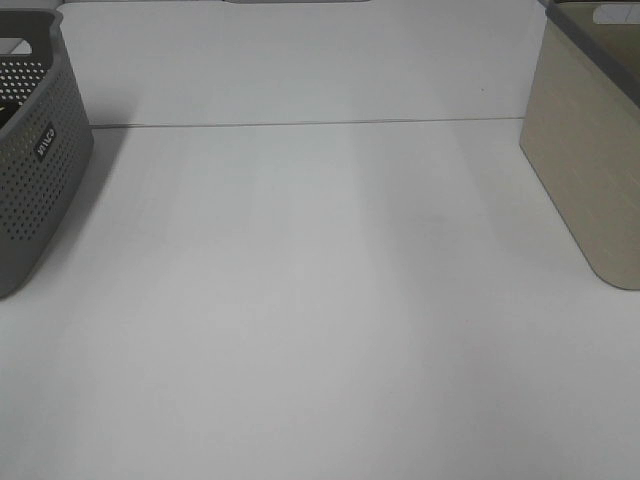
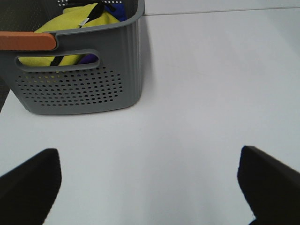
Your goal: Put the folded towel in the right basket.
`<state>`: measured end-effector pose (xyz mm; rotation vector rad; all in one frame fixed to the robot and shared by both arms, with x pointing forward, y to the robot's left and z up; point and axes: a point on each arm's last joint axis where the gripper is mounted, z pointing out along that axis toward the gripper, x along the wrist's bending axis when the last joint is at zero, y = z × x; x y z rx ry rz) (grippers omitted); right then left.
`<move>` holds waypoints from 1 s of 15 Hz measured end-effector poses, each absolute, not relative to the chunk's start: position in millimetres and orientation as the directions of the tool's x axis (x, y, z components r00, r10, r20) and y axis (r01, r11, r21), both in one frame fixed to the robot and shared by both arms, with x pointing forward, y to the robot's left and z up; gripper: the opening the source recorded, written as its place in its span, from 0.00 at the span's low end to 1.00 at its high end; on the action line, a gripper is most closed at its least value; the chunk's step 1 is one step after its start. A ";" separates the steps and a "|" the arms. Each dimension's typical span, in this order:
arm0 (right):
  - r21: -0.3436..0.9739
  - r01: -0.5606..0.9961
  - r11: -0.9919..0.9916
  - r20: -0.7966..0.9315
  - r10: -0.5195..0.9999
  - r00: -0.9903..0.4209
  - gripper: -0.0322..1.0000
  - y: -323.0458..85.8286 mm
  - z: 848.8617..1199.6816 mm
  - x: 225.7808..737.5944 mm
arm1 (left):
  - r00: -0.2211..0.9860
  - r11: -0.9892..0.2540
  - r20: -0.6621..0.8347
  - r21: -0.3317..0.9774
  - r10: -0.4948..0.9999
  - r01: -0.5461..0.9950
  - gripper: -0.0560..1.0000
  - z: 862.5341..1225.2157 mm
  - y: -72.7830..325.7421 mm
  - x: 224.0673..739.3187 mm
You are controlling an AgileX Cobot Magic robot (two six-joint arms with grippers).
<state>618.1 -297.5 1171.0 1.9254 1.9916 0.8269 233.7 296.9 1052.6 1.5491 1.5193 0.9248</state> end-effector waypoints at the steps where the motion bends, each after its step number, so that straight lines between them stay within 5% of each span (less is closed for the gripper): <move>1: 0.500 0.866 -0.002 0.193 0.975 -0.109 0.68 -286.7 1160.2 589.3 | 0.028 0.000 -0.014 0.895 0.999 0.446 0.97 1052.6 296.9 233.7; 10: 0.284 0.959 0.008 0.191 0.979 -0.064 0.68 -284.4 1086.3 429.8 | 0.028 0.000 -0.014 0.895 0.999 0.446 0.97 1052.6 296.9 233.7; 15: 0.350 0.937 0.008 0.183 0.980 -0.077 0.68 -282.2 1050.3 337.1 | 0.028 0.000 -0.014 0.895 0.999 0.446 0.97 1052.6 296.9 233.7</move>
